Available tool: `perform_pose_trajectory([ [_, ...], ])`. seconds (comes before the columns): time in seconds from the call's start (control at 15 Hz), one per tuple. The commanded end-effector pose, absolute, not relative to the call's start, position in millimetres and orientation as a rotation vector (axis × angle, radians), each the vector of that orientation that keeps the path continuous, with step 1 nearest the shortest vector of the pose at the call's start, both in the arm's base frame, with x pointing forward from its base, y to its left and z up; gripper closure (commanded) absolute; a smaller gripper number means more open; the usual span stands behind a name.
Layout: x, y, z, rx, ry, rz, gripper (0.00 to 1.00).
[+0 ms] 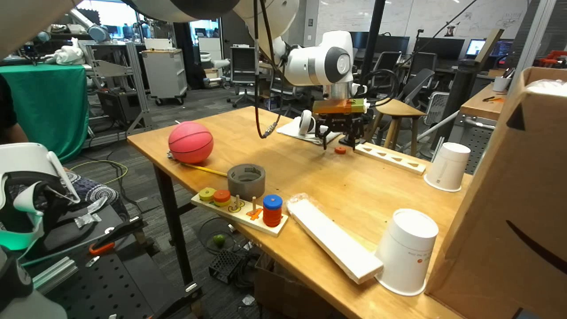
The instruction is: Stick the discs on the table to the rod on the far right of the wooden rack
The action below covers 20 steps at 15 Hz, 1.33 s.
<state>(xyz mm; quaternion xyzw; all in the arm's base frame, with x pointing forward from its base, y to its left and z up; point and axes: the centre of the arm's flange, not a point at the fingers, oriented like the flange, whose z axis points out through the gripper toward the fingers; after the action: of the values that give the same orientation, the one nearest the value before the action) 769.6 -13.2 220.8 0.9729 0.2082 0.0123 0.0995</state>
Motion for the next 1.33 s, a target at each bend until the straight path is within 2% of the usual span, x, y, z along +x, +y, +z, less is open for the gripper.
perform_pose_trajectory([
  [0.0, 773, -35, 226, 2.915, 0.531, 0.136, 0.0],
  [0.33, 772, -51, 221, 2.974, 0.424, 0.225, 0.0],
  [0.73, 780, -17, 221, 3.006, 0.419, 0.301, 0.0],
  [1.27, 781, -4, 215, 2.971, 0.424, 0.266, 0.0],
])
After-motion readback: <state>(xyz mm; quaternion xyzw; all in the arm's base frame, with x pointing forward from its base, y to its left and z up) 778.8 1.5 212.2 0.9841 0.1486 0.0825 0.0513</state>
